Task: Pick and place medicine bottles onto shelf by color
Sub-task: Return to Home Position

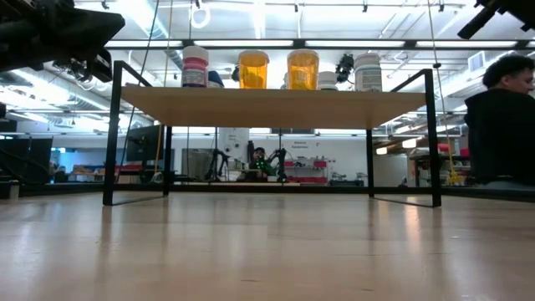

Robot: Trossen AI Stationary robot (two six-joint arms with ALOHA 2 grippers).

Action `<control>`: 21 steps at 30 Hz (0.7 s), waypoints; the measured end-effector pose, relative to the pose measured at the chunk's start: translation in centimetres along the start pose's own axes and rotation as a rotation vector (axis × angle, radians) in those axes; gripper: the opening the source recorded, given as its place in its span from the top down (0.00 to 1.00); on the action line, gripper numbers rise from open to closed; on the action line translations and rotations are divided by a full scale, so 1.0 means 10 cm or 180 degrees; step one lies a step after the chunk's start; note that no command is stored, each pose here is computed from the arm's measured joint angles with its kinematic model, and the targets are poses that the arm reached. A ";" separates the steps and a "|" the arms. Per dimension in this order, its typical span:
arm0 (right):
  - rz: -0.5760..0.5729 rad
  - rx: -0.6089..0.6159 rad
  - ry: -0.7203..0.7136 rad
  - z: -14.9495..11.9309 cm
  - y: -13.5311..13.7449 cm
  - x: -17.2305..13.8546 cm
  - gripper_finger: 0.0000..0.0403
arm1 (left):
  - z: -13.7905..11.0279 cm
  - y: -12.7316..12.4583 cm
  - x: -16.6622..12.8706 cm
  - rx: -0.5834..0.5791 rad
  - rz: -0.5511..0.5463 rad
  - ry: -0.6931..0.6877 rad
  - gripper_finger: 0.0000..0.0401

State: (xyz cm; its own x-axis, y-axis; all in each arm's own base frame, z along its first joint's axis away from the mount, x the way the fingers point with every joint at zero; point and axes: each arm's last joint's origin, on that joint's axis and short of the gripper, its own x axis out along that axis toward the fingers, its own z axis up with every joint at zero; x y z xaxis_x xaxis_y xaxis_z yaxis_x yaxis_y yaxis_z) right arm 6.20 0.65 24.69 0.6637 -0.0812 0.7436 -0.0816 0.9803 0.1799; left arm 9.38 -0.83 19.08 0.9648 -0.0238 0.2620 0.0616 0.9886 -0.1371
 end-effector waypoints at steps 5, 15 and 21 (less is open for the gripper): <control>0.0000 0.0000 0.0000 0.00 0.00 0.00 0.89 | 0.00 0.00 0.00 0.0000 0.0000 0.0001 0.93; 0.0000 0.0000 0.0000 0.00 0.00 0.00 0.89 | 0.00 0.00 0.00 -0.0001 0.0000 0.0002 0.92; 0.0000 0.0000 0.0000 0.00 0.00 0.00 0.88 | 0.00 0.00 0.00 -0.0001 -0.0001 0.0003 0.94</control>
State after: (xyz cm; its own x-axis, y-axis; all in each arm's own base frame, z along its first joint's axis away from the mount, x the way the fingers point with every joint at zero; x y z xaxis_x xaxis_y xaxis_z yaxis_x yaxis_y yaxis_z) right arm 6.20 0.65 24.69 0.6636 -0.0812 0.7436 -0.0816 0.9803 0.1799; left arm 9.38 -0.83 19.07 0.9650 -0.0242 0.2612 0.0620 0.9886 -0.1373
